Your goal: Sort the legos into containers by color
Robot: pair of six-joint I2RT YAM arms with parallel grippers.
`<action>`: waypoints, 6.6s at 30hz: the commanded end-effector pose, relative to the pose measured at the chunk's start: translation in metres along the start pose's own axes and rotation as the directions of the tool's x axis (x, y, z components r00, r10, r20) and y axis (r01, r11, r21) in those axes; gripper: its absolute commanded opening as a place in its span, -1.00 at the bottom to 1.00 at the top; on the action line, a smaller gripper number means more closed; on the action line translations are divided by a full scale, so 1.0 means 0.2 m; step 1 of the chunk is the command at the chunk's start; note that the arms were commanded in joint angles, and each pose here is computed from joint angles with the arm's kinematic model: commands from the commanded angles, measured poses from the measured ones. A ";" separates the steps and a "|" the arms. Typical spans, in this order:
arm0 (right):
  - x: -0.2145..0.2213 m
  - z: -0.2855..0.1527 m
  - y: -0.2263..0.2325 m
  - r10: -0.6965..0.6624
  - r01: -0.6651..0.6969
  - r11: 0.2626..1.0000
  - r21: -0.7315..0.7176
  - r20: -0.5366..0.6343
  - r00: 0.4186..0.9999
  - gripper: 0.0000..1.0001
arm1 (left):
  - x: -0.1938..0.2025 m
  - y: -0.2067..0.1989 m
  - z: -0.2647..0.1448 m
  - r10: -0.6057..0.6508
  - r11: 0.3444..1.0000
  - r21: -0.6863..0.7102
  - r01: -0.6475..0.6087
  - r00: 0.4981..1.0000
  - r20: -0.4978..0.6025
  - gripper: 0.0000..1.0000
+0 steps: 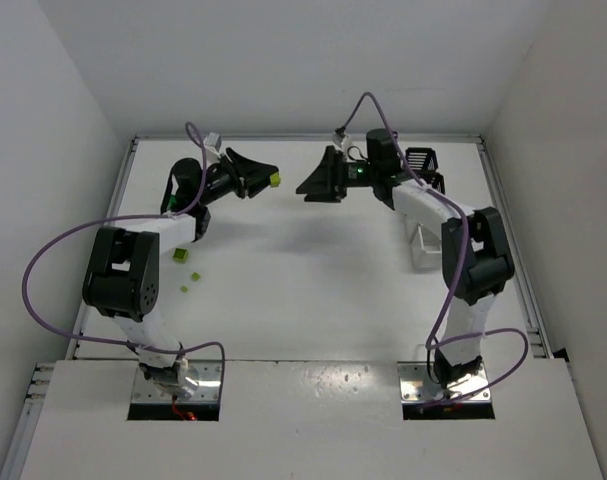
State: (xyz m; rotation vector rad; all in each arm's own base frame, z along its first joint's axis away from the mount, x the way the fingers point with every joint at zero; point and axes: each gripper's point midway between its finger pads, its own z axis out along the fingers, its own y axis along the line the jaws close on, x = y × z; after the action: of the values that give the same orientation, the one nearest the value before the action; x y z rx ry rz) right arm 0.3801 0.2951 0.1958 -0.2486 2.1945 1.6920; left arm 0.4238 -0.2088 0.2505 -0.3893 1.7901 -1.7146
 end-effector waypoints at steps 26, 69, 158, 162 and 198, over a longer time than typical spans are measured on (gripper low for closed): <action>-0.12 0.38 0.27 -0.064 0.061 0.984 -0.165 -0.012 0.998 0.13 | 0.08 -0.10 -0.04 -0.138 0.990 0.037 0.138 0.990 0.020 -1.00; -0.16 -1.49 -0.70 -0.239 0.198 0.322 0.926 -0.123 0.963 -1.00 | -0.39 0.41 -1.10 0.514 0.176 -0.742 -0.647 0.703 -0.491 0.94; 0.13 -0.05 0.31 -0.486 0.446 0.871 -0.205 -0.233 0.842 0.32 | 0.69 -0.06 -0.60 0.720 0.694 0.503 -0.515 0.486 -0.496 -0.36; 0.18 0.05 0.36 -0.408 0.331 0.897 -0.292 -0.262 0.874 0.32 | 0.70 -0.09 -0.61 0.729 0.684 0.520 -0.511 0.496 -0.472 -0.33; 0.45 0.39 0.39 -0.420 0.272 0.882 -0.383 -0.382 0.823 -0.23 | 0.65 -0.04 -0.55 0.699 0.715 0.483 -0.505 0.506 -0.505 -0.24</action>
State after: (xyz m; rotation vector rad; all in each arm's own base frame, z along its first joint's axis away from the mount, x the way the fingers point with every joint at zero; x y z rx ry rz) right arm 0.2752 0.3906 0.2048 -1.1031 2.0723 1.9690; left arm 0.2514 -0.1963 0.2094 1.0092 1.8538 -1.5724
